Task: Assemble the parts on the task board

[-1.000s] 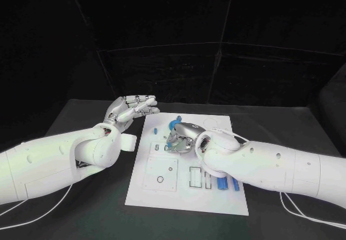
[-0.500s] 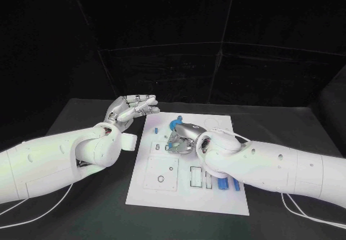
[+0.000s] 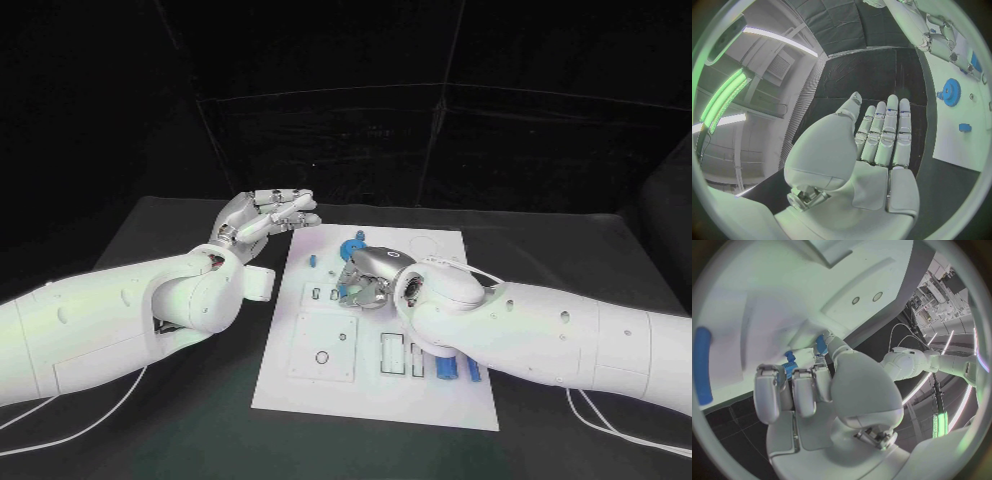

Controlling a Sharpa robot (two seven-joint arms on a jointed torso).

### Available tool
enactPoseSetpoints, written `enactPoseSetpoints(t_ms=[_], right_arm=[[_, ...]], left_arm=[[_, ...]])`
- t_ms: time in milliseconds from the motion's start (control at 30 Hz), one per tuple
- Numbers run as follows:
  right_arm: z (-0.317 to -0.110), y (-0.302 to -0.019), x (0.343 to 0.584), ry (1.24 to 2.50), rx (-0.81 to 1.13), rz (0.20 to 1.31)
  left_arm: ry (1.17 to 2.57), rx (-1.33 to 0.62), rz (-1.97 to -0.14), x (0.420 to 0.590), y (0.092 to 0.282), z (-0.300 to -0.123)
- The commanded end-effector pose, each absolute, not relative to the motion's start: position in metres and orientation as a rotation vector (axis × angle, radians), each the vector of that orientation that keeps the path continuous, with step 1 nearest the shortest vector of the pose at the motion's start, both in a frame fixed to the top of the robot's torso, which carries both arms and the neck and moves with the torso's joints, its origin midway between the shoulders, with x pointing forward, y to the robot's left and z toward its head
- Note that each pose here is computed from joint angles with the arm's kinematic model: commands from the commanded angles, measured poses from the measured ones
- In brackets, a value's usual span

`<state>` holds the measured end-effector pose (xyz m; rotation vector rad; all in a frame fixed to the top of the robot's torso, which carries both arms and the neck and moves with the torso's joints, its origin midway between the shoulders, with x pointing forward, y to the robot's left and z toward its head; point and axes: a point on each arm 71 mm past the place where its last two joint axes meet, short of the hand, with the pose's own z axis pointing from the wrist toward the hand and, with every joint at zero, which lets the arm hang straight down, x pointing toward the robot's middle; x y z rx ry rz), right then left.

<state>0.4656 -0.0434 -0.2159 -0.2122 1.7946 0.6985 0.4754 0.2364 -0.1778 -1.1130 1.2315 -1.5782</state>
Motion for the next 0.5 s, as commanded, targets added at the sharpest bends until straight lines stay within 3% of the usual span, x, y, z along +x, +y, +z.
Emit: enactPoseSetpoints(t_ms=[33,500], right_arm=[[-0.2215,-0.0460,0.4648,1.823,-0.225,0.658],[-0.2191,-0.0455,0.4649,1.794,-0.207,0.664]], left_arm=[[1.226,-1.103,-1.596,0.4755,0.2354,-0.1760],[1.229,-1.104,-1.597,0.4756,0.2351,-0.1761]])
